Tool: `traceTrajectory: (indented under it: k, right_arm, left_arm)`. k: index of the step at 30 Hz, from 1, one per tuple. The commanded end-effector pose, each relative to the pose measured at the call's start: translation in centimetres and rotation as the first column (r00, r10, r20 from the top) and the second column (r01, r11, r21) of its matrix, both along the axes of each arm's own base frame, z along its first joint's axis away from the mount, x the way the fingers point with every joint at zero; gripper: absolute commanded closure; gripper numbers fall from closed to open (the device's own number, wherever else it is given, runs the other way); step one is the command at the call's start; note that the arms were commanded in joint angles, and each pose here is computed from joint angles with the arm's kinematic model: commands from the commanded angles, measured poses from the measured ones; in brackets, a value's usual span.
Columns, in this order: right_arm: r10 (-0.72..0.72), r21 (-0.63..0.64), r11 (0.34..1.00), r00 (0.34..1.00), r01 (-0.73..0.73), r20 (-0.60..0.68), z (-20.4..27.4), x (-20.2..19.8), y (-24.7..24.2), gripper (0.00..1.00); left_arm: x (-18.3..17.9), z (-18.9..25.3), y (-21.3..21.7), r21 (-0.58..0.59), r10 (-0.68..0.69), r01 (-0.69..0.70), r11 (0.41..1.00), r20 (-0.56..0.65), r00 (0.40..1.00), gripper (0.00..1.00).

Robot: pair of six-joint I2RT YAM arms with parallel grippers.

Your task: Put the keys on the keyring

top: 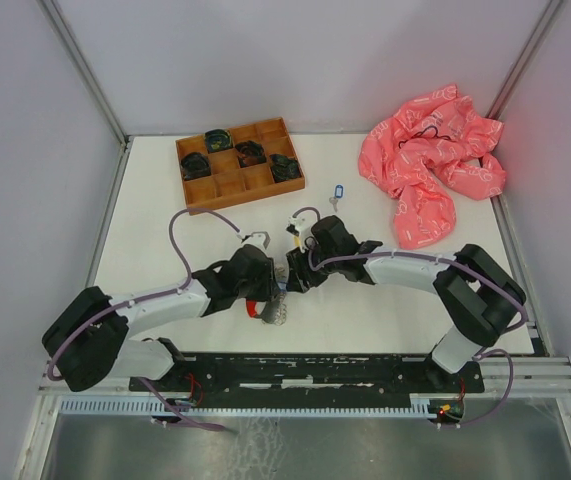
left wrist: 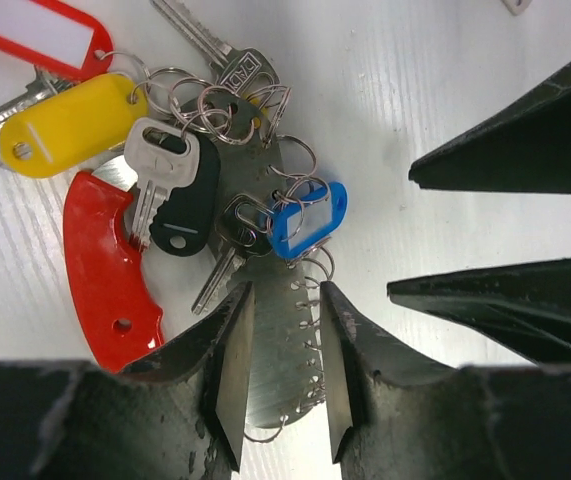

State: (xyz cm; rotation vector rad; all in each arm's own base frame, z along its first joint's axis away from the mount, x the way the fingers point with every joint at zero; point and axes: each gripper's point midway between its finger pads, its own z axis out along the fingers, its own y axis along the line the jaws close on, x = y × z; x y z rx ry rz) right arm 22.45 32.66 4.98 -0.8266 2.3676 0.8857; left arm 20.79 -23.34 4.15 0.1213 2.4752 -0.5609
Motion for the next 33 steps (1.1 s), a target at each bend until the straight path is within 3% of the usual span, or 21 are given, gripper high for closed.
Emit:
traceTrajectory:
  k: [1, 6, 23, 33]
  right_arm:
    - [0.077, 0.099, 0.992, 0.996, -0.081, 0.047, 2.0, 0.2, 2.0, 0.45]
    - [0.119, 0.12, 0.985, 0.992, -0.122, 0.039, 1.8, 0.2, 3.0, 0.51]
    - [0.189, 0.119, 0.975, 0.982, -0.189, 0.017, 0.1, 0.0, 4.8, 0.53]
    - [0.251, 0.117, 0.961, 0.968, -0.25, 0.01, -0.4, -1.1, 5.0, 0.65]
  left_arm:
    - [1.3, 1.1, -1.3, -0.003, -0.055, 0.056, 0.998, 0.066, 0.996, 0.63]
    - [1.4, 0.7, -0.4, 0.008, -0.001, 0.0, 1.0, 0.07, 0.998, 0.67]
    - [0.5, -1.3, 0.1, 0.004, 0.015, -0.015, 1.0, 0.01, 1.0, 0.71]
    - [0.5, -1.5, 0.3, 0.007, 0.023, -0.023, 1.0, 0.011, 1.0, 0.72]
